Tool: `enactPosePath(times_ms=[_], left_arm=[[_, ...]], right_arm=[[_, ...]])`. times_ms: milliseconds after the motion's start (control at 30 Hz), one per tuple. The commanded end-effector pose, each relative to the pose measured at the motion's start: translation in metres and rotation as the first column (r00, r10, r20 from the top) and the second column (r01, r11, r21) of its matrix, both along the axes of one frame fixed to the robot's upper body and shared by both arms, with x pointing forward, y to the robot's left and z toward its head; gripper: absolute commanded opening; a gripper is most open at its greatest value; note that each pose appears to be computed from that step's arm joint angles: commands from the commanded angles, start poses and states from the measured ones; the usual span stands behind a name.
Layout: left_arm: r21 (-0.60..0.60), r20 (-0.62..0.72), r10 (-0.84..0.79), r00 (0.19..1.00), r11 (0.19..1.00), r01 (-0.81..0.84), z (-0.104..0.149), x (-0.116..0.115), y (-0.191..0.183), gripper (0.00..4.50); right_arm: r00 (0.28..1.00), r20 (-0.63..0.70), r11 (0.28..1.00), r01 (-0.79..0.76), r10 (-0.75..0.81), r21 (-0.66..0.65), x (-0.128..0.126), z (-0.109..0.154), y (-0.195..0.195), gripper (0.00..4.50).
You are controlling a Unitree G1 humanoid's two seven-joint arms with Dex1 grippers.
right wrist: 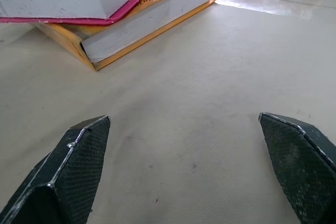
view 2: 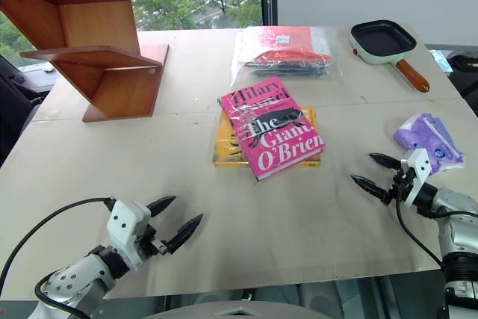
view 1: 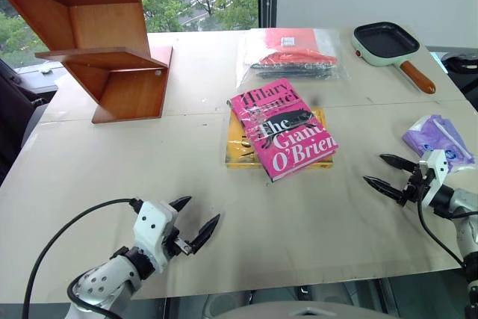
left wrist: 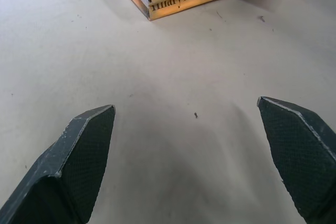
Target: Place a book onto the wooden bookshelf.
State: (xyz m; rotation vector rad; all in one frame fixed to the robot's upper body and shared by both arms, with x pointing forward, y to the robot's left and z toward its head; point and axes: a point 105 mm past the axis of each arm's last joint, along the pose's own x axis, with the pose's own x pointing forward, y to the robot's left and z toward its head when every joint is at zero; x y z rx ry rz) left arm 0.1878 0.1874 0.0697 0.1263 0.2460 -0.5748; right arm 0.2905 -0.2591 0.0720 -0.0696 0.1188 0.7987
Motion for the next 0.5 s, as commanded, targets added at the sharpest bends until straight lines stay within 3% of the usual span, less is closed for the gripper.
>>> enactPosePath(times_ms=[33,67,167,400,500], left_arm=[[0.004,0.067,-0.024,0.997,1.000,0.024,0.017,0.003,0.000,4.48],[-0.001,0.077,-0.034,0.996,0.999,0.034,0.020,0.004,0.001,4.48],[-0.003,0.121,-0.094,0.988,0.995,0.095,0.036,0.004,0.002,4.50],[0.021,0.109,-0.278,0.954,0.960,0.278,0.070,0.004,0.012,4.50],[0.033,0.121,-0.318,0.940,0.948,0.317,0.083,0.007,0.015,4.50]], right_arm=[[0.998,0.055,1.000,-0.006,0.006,-0.004,0.005,0.017,0.002,4.50],[0.998,0.062,1.000,-0.005,0.005,0.003,0.007,0.021,0.003,4.50],[0.996,0.088,1.000,0.008,-0.009,0.018,0.016,0.033,0.003,3.65],[0.987,0.158,0.999,0.042,-0.040,-0.013,0.062,0.064,0.009,0.18],[0.986,0.166,1.000,-0.002,0.006,-0.025,0.082,0.073,0.031,0.07]])
